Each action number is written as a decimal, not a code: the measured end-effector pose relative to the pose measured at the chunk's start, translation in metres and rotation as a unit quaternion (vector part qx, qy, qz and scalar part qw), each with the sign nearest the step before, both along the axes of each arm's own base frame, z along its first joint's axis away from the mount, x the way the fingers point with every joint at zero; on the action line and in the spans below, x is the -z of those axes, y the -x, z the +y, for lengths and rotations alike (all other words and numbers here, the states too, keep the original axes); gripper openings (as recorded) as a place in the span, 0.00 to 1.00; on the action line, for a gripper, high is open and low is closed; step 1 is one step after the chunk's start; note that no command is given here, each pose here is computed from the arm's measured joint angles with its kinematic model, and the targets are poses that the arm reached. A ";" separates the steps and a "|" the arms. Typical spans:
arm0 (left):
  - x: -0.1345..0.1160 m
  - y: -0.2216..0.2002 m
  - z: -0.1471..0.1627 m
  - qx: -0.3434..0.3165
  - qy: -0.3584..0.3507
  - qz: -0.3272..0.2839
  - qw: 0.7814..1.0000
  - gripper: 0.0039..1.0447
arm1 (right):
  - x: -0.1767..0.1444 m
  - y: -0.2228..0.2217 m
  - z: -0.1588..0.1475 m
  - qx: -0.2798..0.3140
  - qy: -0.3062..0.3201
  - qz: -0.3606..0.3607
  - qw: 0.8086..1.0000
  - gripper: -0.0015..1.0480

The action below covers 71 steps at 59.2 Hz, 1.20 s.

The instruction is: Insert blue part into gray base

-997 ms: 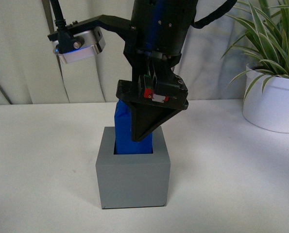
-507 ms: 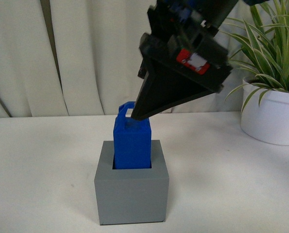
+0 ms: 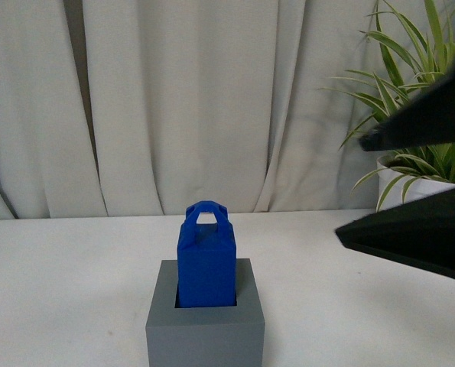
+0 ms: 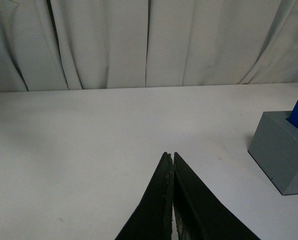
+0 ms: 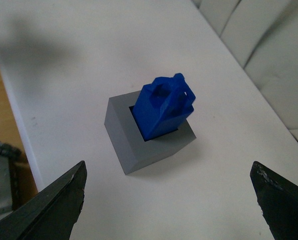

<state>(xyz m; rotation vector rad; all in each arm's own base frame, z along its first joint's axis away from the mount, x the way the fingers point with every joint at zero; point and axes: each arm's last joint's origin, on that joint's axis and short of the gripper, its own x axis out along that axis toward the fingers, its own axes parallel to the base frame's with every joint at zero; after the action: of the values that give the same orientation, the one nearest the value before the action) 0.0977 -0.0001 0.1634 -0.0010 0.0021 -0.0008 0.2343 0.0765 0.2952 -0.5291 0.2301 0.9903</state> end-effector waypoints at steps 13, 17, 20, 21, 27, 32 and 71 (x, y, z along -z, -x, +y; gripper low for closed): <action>0.000 0.000 0.000 0.000 0.000 0.000 1.000 0.04 | 0.049 0.043 -0.025 0.127 -0.066 -0.006 0.990 0.91; 0.000 0.000 0.000 0.000 0.000 0.000 1.000 0.04 | 0.062 0.054 -0.030 0.175 -0.091 -0.012 0.980 0.91; 0.000 0.000 0.000 0.000 0.000 0.000 1.000 0.04 | 0.067 0.060 -0.034 0.207 -0.110 -0.020 0.972 0.91; 0.000 0.000 0.000 0.000 0.000 0.000 1.000 0.04 | 0.068 0.062 -0.035 0.217 -0.117 -0.027 0.969 0.91; 0.000 0.000 0.000 0.000 0.000 0.000 1.000 0.04 | 0.071 0.068 -0.039 0.262 -0.143 -0.030 0.954 0.91; 0.000 0.000 0.000 0.000 0.000 0.000 1.000 0.04 | 0.071 0.068 -0.039 0.268 -0.153 -0.024 0.951 0.91; 0.000 0.000 0.000 0.000 0.000 0.000 1.000 0.04 | 0.110 0.101 -0.068 0.457 -0.245 -0.105 0.849 0.01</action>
<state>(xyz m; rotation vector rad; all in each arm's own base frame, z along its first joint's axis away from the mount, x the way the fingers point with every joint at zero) 0.0977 -0.0001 0.1634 -0.0010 0.0021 -0.0008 0.1333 0.0084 0.1854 -0.0128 0.0069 0.0279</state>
